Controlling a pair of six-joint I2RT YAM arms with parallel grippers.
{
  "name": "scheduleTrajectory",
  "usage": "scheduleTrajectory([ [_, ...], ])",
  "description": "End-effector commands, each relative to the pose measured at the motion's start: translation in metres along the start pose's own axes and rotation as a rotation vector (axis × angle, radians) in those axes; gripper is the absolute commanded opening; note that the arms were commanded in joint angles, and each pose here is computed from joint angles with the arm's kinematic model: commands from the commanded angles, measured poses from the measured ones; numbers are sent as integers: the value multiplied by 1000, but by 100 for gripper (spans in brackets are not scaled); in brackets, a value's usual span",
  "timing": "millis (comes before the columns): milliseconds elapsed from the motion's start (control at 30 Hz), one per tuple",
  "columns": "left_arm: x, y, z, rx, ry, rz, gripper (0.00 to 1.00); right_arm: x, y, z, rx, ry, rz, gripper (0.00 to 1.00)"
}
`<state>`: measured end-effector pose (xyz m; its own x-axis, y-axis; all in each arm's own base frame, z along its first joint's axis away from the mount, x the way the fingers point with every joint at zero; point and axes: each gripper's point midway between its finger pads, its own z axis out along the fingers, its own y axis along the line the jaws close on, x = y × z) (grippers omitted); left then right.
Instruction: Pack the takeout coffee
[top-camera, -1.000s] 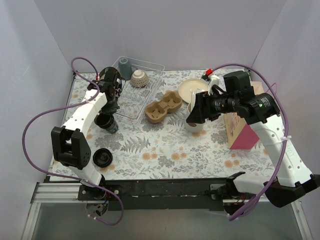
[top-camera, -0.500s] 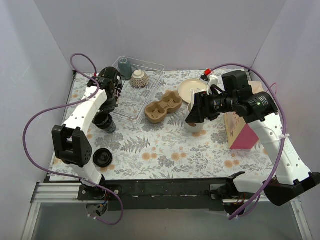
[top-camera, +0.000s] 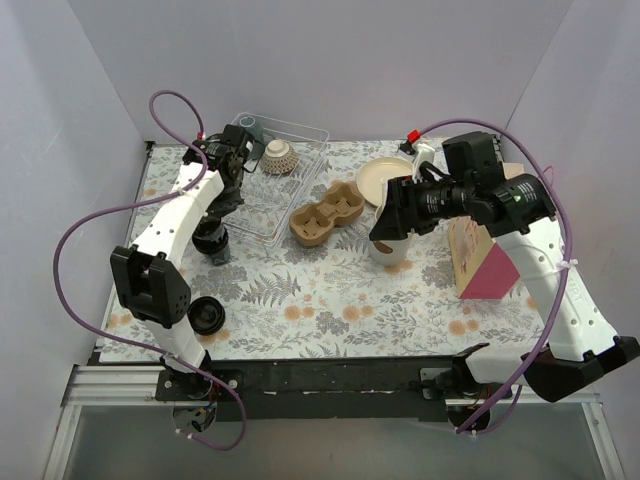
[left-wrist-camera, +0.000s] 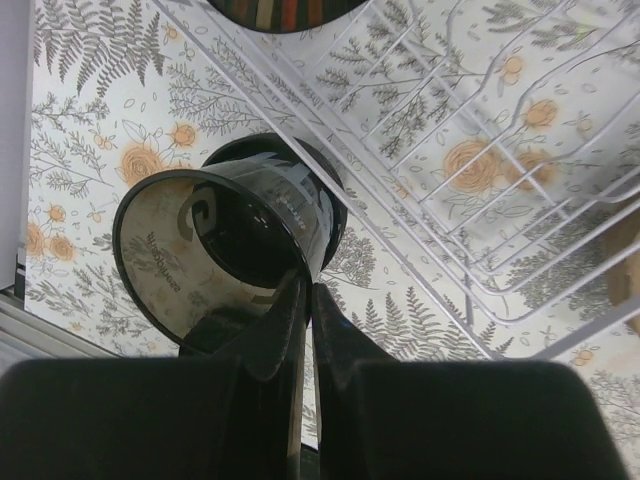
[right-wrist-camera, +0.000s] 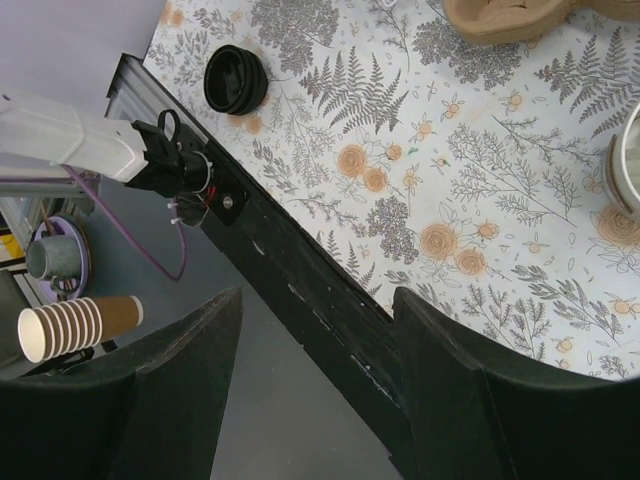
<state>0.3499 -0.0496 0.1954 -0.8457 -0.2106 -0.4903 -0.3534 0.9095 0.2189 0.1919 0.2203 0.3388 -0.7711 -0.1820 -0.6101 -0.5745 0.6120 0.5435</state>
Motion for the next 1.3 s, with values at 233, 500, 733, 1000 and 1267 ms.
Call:
scheduleTrajectory([
  [233,-44,12,-74,92,-186,-85,0,-15,12,-4,-38,-20,16,70],
  [500,-71,11,-121,229,-288,-147,0,-20,16,-5,-47,-28,34,70],
  [733,-45,-44,-146,469,-242,-35,0,-33,14,-11,1,-97,51,71],
  [1000,43,-125,-152,496,-127,160,0,-40,9,-13,37,-148,80,72],
  [1267,108,-156,-122,375,-63,293,0,-46,1,-30,127,-243,85,73],
])
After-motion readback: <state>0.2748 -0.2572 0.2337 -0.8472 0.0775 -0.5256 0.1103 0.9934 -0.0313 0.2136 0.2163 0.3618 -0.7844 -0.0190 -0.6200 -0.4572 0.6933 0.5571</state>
